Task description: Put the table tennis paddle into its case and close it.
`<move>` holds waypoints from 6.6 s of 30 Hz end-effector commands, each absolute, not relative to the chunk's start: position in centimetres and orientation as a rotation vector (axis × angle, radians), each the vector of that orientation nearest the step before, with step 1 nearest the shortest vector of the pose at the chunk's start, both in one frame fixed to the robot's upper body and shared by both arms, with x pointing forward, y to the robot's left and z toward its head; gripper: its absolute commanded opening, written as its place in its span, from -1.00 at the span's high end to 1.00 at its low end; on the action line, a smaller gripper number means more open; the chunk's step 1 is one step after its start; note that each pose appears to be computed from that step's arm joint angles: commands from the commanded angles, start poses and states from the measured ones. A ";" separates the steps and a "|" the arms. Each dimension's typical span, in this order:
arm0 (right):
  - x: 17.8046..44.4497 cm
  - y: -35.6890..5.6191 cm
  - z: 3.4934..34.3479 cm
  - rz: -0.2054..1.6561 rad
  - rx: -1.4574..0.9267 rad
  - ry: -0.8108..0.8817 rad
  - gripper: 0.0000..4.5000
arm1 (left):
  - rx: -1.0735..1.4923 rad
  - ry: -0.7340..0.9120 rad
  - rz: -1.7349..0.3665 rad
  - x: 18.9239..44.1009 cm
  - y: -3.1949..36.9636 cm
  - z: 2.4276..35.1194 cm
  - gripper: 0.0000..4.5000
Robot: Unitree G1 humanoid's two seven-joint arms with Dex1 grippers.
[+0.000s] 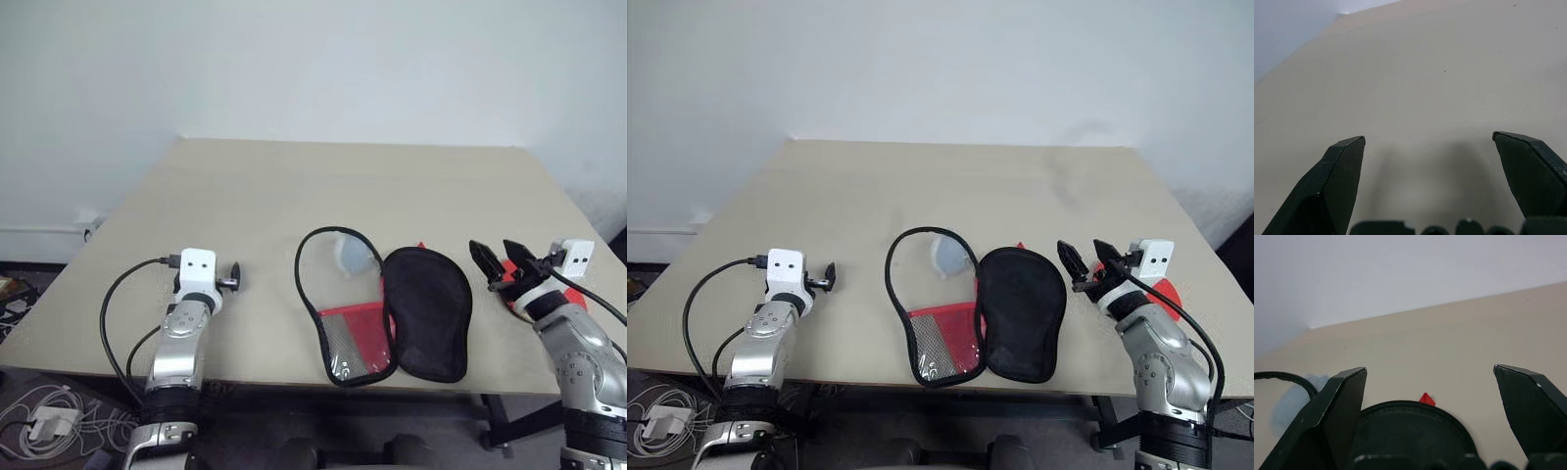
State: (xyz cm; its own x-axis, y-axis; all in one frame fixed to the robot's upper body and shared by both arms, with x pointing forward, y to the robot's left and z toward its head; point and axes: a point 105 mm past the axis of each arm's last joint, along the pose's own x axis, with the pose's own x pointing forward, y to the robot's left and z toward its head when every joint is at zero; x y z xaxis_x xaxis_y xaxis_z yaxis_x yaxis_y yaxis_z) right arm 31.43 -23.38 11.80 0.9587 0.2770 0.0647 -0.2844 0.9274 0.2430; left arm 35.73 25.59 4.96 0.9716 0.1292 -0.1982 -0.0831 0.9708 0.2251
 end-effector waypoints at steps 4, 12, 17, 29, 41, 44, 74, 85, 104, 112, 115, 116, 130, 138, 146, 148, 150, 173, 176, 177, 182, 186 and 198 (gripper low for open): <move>31.1 -23.4 12.7 0.262 0.237 -0.085 -0.99 | 0.224 0.187 0.134 35.9 26.8 5.6 -1.00; 32.1 -23.7 12.3 0.245 0.237 -0.085 -0.99 | 0.224 0.153 0.100 36.4 25.5 6.4 -1.00; 32.5 -24.9 13.2 0.194 0.205 -0.110 -0.99 | 0.200 0.146 0.046 37.3 23.8 6.8 -1.00; 29.7 -30.2 12.7 -0.006 0.130 0.056 -0.99 | 0.164 0.176 -0.158 33.7 19.2 7.5 -1.00; 24.6 -32.1 8.2 -0.012 0.149 0.405 -0.99 | 0.194 0.164 -0.457 32.6 17.1 9.5 -1.00; 23.9 -33.6 8.1 -0.073 0.153 0.419 -0.99 | 0.205 0.139 -0.526 33.1 16.3 10.4 -1.00; 24.0 -34.7 4.7 -0.074 0.128 0.598 0.51 | 0.220 0.129 -0.585 34.5 14.5 9.2 -1.00; 24.7 -29.9 10.3 0.119 0.050 0.551 0.51 | 0.215 0.119 -0.596 35.3 13.6 9.1 -1.00; 24.2 -19.0 8.7 0.211 0.174 0.636 0.51 | 0.225 0.112 -0.675 36.0 11.8 9.0 -1.00; 25.3 -17.2 8.7 0.204 0.161 0.648 0.51 | 0.224 0.111 -0.686 36.2 11.5 8.8 -1.00; 25.3 -17.2 8.2 0.191 0.176 0.670 0.51 | 0.223 0.107 -0.688 36.3 11.4 8.9 -1.00; 25.4 -17.1 8.2 0.188 0.181 0.669 0.51 | 0.223 0.106 -0.687 36.4 11.4 8.9 -1.00; 24.6 -18.0 6.5 0.108 0.163 0.732 0.51 | 0.214 0.090 -0.693 37.0 10.9 9.2 -1.00; 25.0 -16.8 6.7 0.130 0.183 0.720 0.06 | 0.211 0.087 -0.700 36.8 10.7 9.2 -1.00; 25.2 -16.5 7.6 0.188 0.172 0.688 -1.00 | 0.215 0.088 -0.696 36.9 10.8 9.2 -1.00; 25.4 -16.4 8.6 0.218 0.163 0.648 -1.00 | 0.216 0.086 -0.695 36.9 10.8 9.2 -1.00; 25.5 -16.8 9.9 0.239 0.151 0.595 -1.00 | 0.216 0.085 -0.695 36.9 10.8 9.2 -1.00; 28.4 -28.2 23.4 0.017 0.510 -0.240 -1.00 | 0.062 0.123 -1.187 34.4 -2.6 10.7 -1.00; 28.9 -28.4 22.4 -0.031 0.495 -0.204 -1.00 | 0.025 0.146 -1.249 33.6 -4.2 10.9 -1.00; 29.0 -28.3 21.7 -0.047 0.487 -0.179 -1.00 | 0.004 0.165 -1.279 33.0 -4.6 10.9 -1.00; 29.0 -27.9 20.2 -0.082 0.480 -0.144 -1.00 | -0.091 0.278 -1.278 32.2 -3.4 10.6 -1.00; 28.8 -27.8 19.0 -0.103 0.470 -0.112 -1.00 | -0.245 0.408 -1.353 30.7 -1.3 11.4 -1.00; 29.3 -27.3 17.4 -0.113 0.439 -0.060 -1.00 | -0.397 0.879 -1.231 29.3 -0.3 8.0 -1.00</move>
